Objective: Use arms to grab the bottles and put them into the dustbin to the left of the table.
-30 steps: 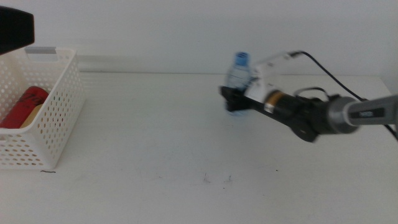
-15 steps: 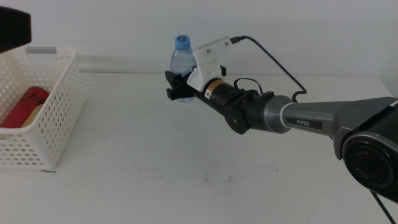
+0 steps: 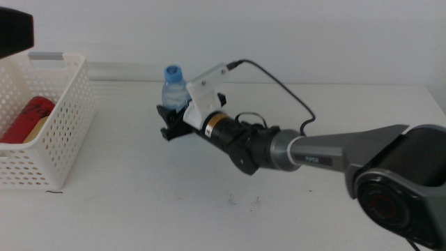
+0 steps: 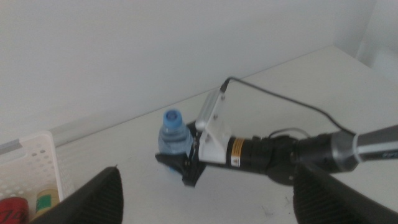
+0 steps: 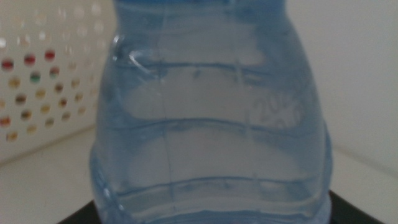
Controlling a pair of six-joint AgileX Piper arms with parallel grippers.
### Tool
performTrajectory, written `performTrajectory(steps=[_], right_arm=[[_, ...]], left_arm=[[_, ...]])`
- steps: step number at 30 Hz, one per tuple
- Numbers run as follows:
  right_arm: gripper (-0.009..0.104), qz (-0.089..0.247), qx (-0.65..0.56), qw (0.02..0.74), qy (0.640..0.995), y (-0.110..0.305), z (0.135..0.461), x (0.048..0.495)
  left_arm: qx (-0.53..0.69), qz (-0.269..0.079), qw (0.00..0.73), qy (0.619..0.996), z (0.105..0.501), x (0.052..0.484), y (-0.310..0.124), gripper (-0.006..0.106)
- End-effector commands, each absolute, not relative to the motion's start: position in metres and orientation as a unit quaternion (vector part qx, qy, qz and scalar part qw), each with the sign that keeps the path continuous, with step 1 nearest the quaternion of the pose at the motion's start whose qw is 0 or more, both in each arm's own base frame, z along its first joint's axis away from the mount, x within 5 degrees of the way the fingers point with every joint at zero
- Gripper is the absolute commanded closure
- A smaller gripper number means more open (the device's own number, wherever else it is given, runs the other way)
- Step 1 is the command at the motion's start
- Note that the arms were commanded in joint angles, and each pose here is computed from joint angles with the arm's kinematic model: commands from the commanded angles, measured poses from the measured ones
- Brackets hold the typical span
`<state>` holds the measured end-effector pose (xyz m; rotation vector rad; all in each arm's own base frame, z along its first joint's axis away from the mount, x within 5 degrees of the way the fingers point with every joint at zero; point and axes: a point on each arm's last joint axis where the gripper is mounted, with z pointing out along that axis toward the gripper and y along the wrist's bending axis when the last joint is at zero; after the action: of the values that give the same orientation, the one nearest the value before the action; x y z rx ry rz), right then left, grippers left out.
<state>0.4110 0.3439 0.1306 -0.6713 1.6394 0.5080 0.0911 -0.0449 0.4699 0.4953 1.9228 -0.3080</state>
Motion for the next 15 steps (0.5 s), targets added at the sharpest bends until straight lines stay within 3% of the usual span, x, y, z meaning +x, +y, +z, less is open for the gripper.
performTrajectory(steps=[1,4,6,7,11,15], right_arm=[[0.095,0.232,-0.288,0.632,0.681,0.350,0.134,0.410],[0.091,0.230,-0.291,0.625,0.687,0.351,0.123,0.409],[0.081,0.228,-0.294,0.618,0.692,0.351,0.119,0.409],[0.061,0.226,-0.296,0.612,0.697,0.352,0.117,0.408],[0.002,0.227,-0.292,0.586,0.721,0.354,0.122,0.405],[0.005,0.196,-0.299,0.499,0.790,0.347,0.145,0.392]], left_arm=[[0.209,-0.130,0.542,0.804,0.470,0.091,-0.045,0.007],[0.209,-0.130,0.542,0.804,0.470,0.091,-0.045,0.007],[0.209,-0.130,0.542,0.804,0.470,0.091,-0.045,0.007],[0.209,-0.130,0.542,0.804,0.470,0.091,-0.045,0.007],[0.209,-0.130,0.542,0.804,0.470,0.091,-0.045,0.007],[0.209,-0.131,0.542,0.804,0.470,0.091,-0.045,0.007]])
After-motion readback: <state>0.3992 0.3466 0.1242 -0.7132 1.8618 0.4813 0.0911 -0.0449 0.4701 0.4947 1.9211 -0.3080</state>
